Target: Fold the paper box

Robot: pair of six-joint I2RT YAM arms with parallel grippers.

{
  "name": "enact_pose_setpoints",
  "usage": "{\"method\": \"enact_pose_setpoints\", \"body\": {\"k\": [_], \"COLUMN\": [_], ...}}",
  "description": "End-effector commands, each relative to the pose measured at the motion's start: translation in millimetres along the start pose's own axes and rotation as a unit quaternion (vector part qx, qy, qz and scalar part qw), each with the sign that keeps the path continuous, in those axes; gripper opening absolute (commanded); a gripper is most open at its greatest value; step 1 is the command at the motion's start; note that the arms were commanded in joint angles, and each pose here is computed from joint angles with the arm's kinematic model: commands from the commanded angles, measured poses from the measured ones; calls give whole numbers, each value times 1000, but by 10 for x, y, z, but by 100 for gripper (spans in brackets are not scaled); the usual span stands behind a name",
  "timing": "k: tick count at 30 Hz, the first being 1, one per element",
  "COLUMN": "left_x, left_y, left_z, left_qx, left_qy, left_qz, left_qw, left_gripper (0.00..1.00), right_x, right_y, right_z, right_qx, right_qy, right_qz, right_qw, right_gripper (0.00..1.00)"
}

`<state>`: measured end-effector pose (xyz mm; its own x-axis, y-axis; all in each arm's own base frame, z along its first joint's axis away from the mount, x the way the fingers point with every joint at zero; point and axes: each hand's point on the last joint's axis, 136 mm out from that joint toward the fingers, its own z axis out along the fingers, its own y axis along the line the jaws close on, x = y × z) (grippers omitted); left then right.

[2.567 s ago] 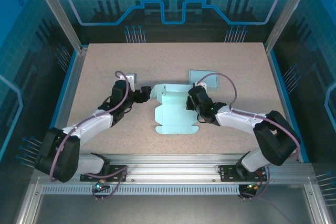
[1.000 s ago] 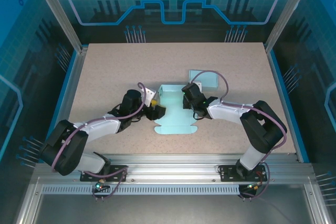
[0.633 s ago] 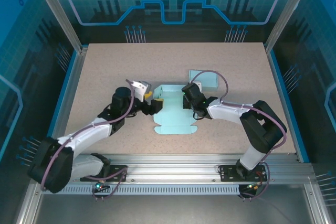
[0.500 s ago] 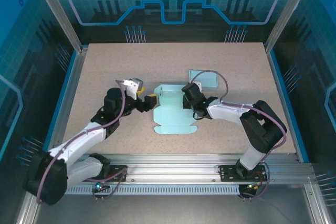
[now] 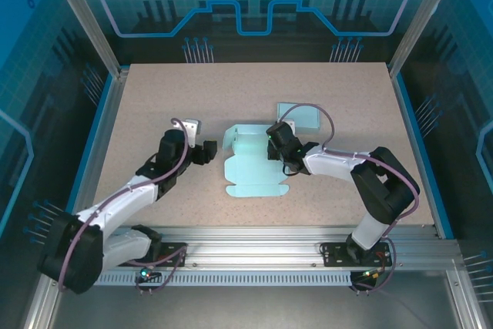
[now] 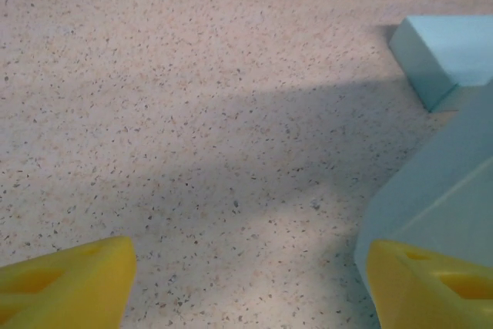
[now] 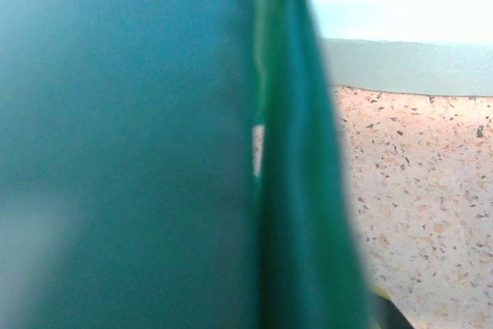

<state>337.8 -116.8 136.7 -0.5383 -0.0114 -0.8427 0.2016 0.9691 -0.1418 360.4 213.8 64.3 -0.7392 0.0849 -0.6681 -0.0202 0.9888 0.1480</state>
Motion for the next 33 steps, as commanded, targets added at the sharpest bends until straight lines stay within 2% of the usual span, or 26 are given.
{"method": "enact_pose_setpoints", "body": {"k": [1, 7, 11, 24, 30, 33], "left_x": [-134, -121, -69, -131, -117, -118], "left_y": [-77, -538, -639, -969, -932, -896], "left_z": [70, 140, 223, 547, 692, 745], "left_qx": [18, 121, 129, 150, 129, 116], "left_qy": [-6, 3, 16, 5, 6, 5], "left_qz": [5, 44, 61, 111, 122, 128], "left_qw": [1000, 992, 990, 982, 984, 985], "left_gripper": [79, 78, 78, 76, 65, 56], "right_x": [-95, -95, -96, -102, -100, -89], "right_y": [92, 96, 101, 145, 150, 155], "right_z": [-2, 17, 14, 8, 6, 13], "right_qx": [-14, -13, -13, -22, -23, -23], "right_qy": [-10, -9, -9, -8, -8, -7], "right_qz": [1, 2, 2, 3, 2, 1], "right_qw": [1000, 1000, 1000, 1000, 1000, 1000], "right_gripper": [0, 0, 0, 0, 0, 0]}}
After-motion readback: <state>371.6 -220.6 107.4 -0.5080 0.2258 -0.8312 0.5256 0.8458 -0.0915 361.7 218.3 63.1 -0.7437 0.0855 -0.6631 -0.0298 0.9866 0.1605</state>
